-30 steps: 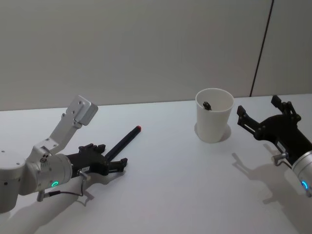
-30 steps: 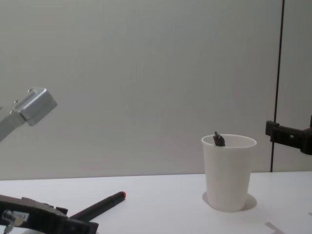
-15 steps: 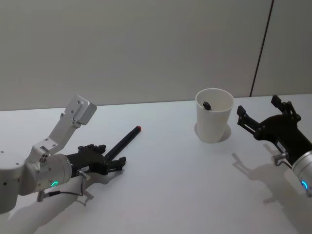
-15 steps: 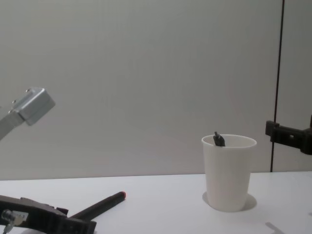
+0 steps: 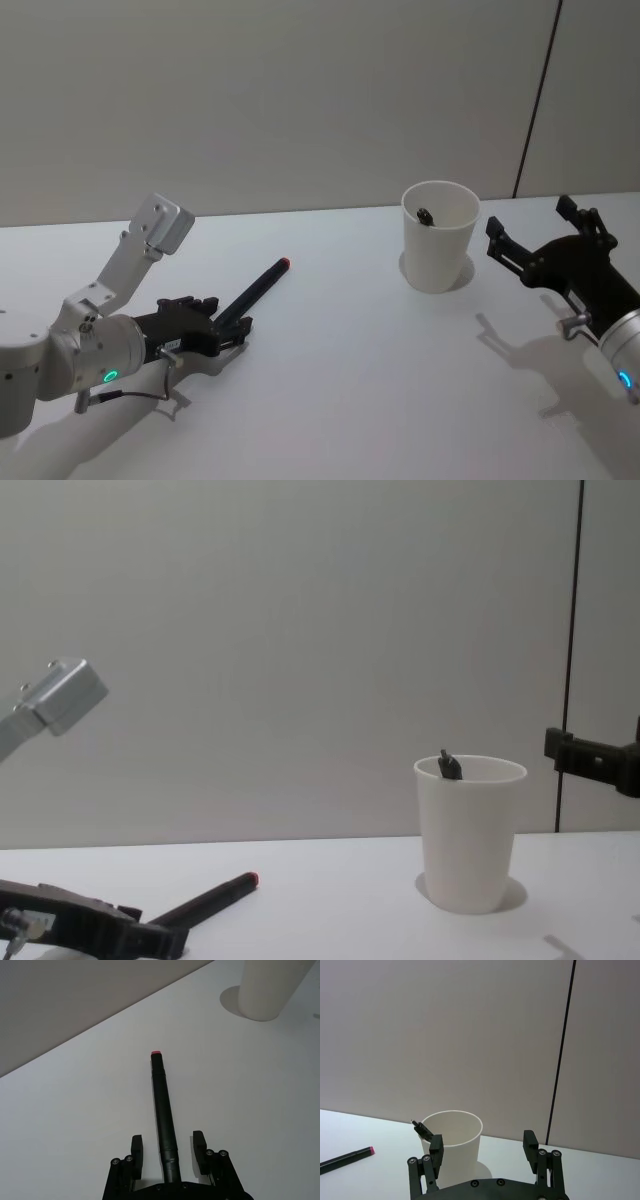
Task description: Place the pen into the pen holder.
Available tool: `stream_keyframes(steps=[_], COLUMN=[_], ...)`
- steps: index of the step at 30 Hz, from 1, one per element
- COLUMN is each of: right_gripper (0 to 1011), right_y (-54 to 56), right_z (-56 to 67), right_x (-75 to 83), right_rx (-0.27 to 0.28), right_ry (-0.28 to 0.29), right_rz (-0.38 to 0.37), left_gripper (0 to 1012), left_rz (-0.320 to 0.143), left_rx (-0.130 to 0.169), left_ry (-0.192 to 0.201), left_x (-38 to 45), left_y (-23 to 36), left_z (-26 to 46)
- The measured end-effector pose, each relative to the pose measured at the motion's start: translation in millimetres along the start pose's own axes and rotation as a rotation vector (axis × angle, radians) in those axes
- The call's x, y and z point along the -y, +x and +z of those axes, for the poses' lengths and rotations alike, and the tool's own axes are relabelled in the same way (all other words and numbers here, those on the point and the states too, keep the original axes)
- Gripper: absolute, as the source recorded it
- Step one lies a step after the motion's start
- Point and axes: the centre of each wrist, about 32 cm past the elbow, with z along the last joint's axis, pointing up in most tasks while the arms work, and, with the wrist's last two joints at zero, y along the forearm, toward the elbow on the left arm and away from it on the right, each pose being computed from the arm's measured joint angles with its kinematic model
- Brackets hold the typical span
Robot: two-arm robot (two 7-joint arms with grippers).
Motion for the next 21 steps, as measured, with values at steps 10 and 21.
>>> stream_keyframes(steps=[10,21], right_gripper=[1001,1001], right_y=[0.0,0.0], right_z=[0.0,0.0], right_x=[0.0,0.0], right_rx=[0.000,0.000], right_ry=[0.000,0.000], right_rz=[0.000,0.000], left_gripper=[545,428], left_rz=[0.000,0.002], left_rx=[-0.003,-0.009], left_ry=[-0.002,-0.006], left_x=[-0.2,-0.3], left_y=[0.0,0.0], left_z=[0.0,-0.2])
